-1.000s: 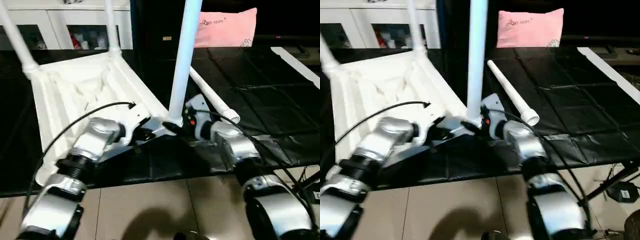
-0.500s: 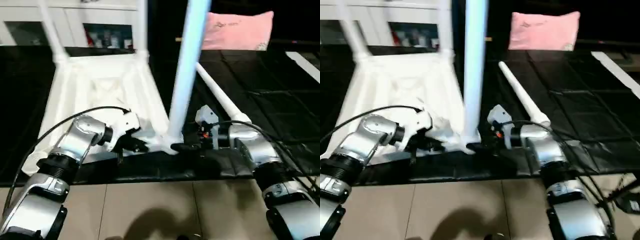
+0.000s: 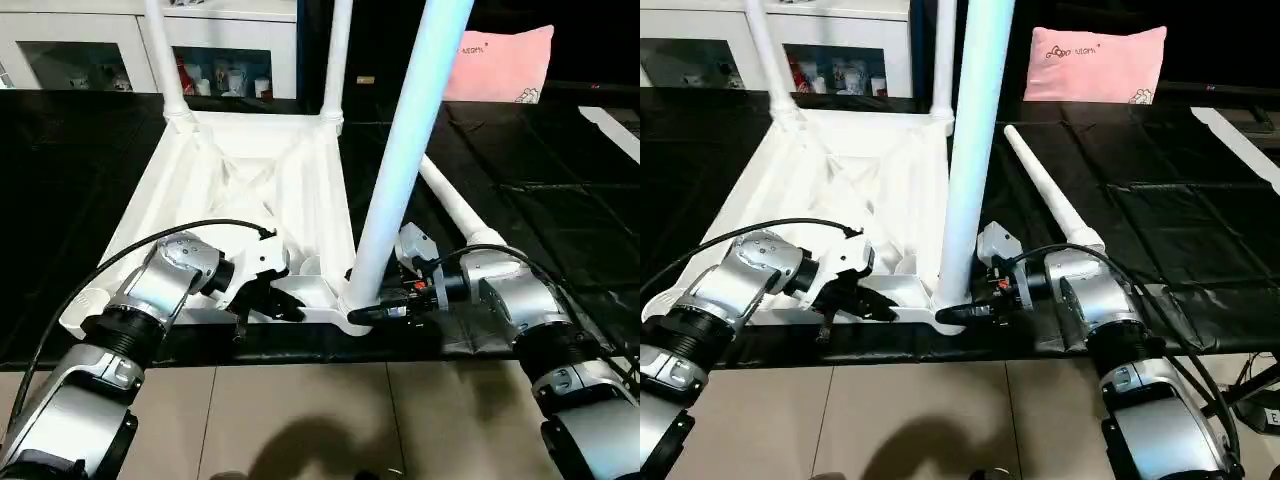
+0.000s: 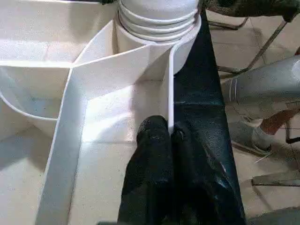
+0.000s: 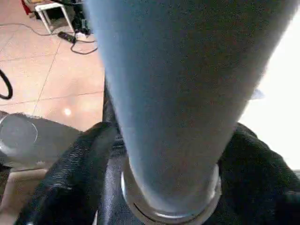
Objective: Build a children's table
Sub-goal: Rotate leg to tighten
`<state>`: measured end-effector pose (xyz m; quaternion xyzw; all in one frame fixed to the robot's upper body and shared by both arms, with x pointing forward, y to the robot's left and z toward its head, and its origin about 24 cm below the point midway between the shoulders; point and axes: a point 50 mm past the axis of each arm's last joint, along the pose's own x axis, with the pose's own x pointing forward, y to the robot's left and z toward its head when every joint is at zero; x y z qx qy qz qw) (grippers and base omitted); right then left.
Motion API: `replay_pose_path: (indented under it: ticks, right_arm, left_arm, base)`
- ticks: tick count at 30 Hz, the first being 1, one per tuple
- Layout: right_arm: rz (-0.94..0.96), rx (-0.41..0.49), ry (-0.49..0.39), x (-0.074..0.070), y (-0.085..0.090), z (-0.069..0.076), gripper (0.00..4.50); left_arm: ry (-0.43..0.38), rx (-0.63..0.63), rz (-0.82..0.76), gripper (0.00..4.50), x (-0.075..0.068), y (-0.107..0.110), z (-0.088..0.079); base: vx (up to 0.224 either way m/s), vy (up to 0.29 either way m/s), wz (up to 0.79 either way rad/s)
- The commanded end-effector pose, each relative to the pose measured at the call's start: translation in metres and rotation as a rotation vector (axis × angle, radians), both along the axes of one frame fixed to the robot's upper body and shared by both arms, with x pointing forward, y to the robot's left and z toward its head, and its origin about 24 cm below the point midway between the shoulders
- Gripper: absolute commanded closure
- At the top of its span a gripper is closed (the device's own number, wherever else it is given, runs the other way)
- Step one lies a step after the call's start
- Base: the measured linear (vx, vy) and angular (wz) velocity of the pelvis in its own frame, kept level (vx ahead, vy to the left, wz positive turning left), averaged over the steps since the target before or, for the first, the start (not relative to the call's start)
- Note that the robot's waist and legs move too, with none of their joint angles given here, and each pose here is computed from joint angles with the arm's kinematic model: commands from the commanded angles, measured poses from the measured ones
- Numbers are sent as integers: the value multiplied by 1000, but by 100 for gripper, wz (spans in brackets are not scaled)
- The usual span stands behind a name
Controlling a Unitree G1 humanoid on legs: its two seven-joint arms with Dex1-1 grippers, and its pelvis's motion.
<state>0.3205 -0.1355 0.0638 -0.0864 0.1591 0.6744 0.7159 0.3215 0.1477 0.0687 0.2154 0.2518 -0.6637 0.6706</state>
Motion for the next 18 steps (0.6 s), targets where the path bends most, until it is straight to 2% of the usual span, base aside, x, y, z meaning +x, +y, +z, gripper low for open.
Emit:
replay_pose_path:
  ticks: [1,10,18]
  right_arm:
    - [21,-18,7,-1,-3,-1,132]
    - [42,-1,20,-4,-4,-3,196]
    - [59,6,38,-7,-2,-6,202]
  left_arm:
    - [-15,-4,-61,450,2,-8,8]
    - [-11,4,-65,450,2,-5,7]
    - [-6,3,-57,450,1,-4,6]
  base:
    - [0,0,0]
    - [0,0,0]
    - [0,0,0]
